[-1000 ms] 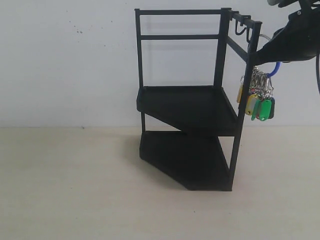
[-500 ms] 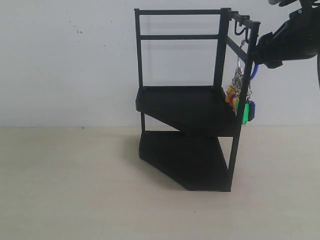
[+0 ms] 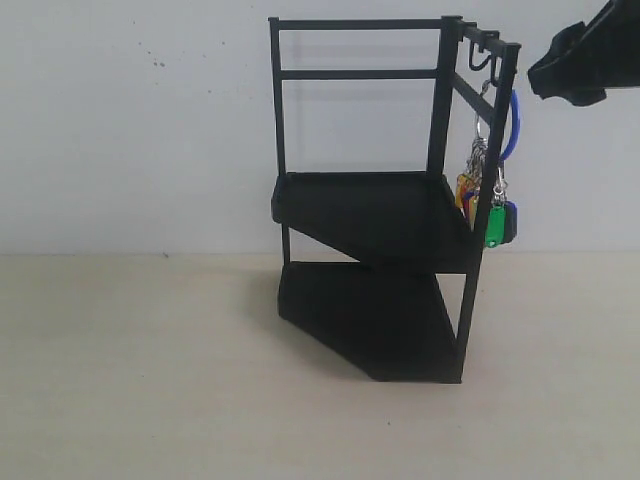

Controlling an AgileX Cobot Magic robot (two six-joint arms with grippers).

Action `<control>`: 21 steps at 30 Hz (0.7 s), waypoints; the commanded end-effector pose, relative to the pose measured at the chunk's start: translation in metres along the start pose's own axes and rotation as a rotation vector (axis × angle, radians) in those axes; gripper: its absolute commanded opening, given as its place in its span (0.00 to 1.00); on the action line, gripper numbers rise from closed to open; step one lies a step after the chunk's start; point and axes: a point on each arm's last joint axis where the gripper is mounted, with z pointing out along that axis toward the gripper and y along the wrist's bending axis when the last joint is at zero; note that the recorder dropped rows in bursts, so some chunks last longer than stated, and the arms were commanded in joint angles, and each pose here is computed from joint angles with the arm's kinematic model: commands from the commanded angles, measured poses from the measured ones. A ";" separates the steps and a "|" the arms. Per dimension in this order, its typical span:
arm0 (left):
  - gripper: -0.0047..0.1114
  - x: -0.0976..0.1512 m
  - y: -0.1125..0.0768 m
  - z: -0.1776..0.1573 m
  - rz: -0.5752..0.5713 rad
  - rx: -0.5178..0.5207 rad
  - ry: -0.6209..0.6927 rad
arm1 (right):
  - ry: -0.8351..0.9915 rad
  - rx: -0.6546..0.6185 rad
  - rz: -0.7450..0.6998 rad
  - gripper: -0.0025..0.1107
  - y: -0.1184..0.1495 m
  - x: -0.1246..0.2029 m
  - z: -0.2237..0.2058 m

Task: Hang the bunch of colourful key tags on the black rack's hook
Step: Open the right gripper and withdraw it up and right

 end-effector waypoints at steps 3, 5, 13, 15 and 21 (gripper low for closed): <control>0.08 -0.001 0.000 0.000 -0.005 0.001 0.001 | 0.062 0.030 0.069 0.51 -0.007 -0.001 -0.036; 0.08 -0.001 0.000 0.000 -0.005 0.001 0.001 | 0.082 0.020 0.069 0.43 -0.006 -0.001 -0.051; 0.08 -0.001 0.000 0.000 -0.005 0.001 0.001 | 0.225 -0.143 0.332 0.10 0.018 0.005 -0.110; 0.08 -0.001 0.000 0.000 -0.005 0.001 0.001 | 0.275 -0.178 0.383 0.02 0.025 0.008 -0.126; 0.08 -0.001 0.000 0.000 -0.005 0.001 0.001 | 0.341 -0.283 0.462 0.02 0.051 0.037 -0.165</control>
